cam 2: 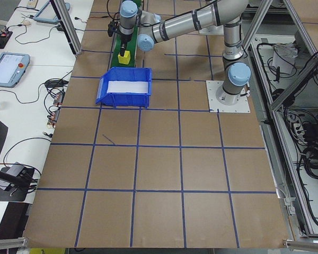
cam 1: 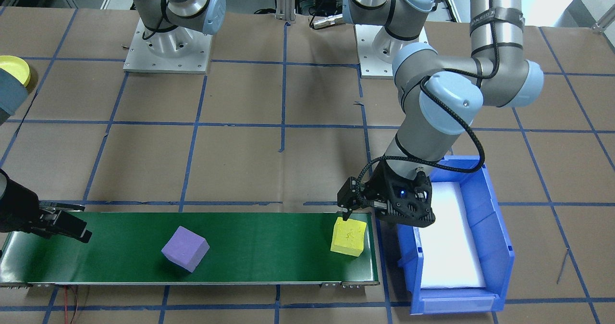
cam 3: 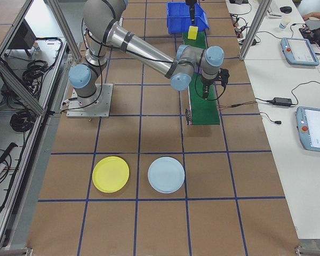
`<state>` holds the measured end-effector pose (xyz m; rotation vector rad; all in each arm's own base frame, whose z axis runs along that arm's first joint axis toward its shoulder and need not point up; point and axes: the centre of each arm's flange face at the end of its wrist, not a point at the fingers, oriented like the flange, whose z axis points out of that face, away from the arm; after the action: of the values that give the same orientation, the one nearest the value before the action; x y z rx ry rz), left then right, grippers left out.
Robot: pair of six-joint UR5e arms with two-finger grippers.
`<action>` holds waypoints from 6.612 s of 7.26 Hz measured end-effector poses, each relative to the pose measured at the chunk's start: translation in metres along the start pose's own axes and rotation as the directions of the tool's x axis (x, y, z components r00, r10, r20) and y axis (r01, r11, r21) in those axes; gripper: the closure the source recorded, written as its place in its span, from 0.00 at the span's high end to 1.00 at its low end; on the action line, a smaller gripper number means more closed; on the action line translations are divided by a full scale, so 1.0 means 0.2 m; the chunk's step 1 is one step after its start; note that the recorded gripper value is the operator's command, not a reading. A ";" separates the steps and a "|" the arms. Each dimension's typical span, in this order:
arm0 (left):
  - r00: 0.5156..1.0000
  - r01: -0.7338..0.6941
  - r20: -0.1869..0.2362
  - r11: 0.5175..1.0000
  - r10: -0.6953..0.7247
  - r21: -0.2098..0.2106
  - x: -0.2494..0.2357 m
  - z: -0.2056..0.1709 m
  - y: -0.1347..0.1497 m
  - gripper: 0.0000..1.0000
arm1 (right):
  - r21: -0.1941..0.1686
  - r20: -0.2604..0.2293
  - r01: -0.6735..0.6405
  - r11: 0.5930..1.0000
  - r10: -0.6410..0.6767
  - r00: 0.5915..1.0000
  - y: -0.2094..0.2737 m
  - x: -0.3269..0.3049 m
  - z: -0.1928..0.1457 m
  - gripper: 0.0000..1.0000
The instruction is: Move block left to right into plate
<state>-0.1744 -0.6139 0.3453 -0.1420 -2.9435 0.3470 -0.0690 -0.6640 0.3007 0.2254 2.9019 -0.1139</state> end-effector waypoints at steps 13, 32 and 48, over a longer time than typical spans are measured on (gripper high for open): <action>0.979 0.058 0.204 0.983 -0.022 -0.173 -0.02 -1.06 0.61 1.00 | 0.005 -0.001 -0.016 1.000 0.016 1.000 0.00 -0.01 -0.01 1.00; 0.979 0.022 0.204 0.993 0.003 -0.118 -0.03 -1.12 0.60 1.00 | -0.015 -0.103 -0.036 0.999 0.034 0.994 -0.05 0.11 0.14 0.35; 0.981 0.008 0.195 0.992 0.017 -0.126 -0.04 -1.09 0.59 1.00 | 0.012 -0.213 0.173 0.985 -0.167 0.963 0.62 1.99 -0.42 0.99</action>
<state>-0.1188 -0.4522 0.5244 -0.1385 -3.1611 0.1838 -0.4500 -0.4761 0.2830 -0.0093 3.1302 -0.1731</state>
